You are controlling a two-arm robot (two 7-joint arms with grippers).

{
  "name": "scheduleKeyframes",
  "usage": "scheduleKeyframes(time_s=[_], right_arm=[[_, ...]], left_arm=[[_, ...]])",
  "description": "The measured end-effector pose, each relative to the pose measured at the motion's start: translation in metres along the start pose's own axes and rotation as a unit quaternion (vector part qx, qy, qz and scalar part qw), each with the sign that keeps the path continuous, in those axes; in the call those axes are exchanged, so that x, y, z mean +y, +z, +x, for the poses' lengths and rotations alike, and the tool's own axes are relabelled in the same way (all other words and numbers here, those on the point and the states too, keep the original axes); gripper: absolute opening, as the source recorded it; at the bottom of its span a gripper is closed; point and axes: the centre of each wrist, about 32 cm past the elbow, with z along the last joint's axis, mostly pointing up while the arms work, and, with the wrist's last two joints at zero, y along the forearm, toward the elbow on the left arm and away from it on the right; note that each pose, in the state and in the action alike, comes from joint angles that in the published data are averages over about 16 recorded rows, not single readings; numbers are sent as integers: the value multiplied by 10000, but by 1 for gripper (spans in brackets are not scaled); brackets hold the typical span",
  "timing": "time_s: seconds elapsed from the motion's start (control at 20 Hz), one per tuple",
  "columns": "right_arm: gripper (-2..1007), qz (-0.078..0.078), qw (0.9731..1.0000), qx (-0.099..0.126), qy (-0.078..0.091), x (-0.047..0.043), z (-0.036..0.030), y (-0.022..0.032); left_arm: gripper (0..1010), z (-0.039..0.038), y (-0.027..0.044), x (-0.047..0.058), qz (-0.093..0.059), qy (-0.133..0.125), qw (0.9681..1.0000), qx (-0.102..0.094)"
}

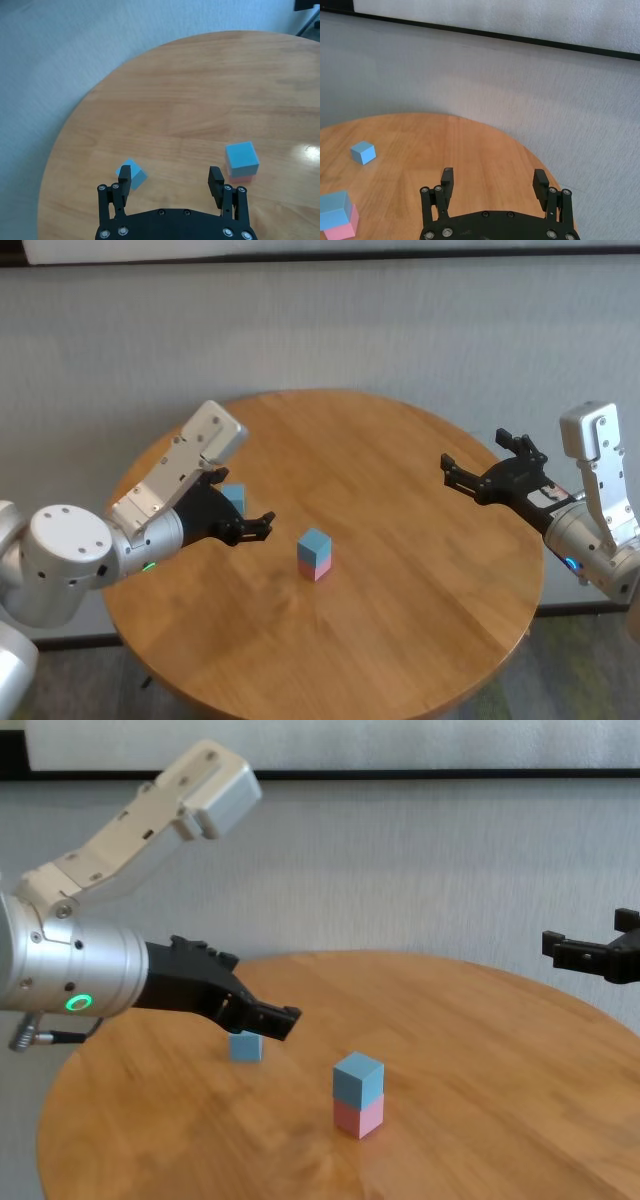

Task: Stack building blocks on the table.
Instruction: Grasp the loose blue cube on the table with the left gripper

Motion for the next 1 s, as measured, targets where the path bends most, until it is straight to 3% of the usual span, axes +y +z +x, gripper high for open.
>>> scheduleKeyframes(time_s=[0.3, 0.65, 1.0], right_arm=[[1000, -4, 10000, -13, 8, 7, 0, -4], [1000, -9, 10000, -21, 13, 11, 1, -7], [1000, -11, 10000, -26, 14, 13, 1, -9]], left_arm=[[1001, 52, -40, 0, 172, 227, 9988, 405], [1000, 107, -113, -62, 474, 446, 9939, 885], [1000, 145, -83, -225, 783, 492, 9902, 1047]])
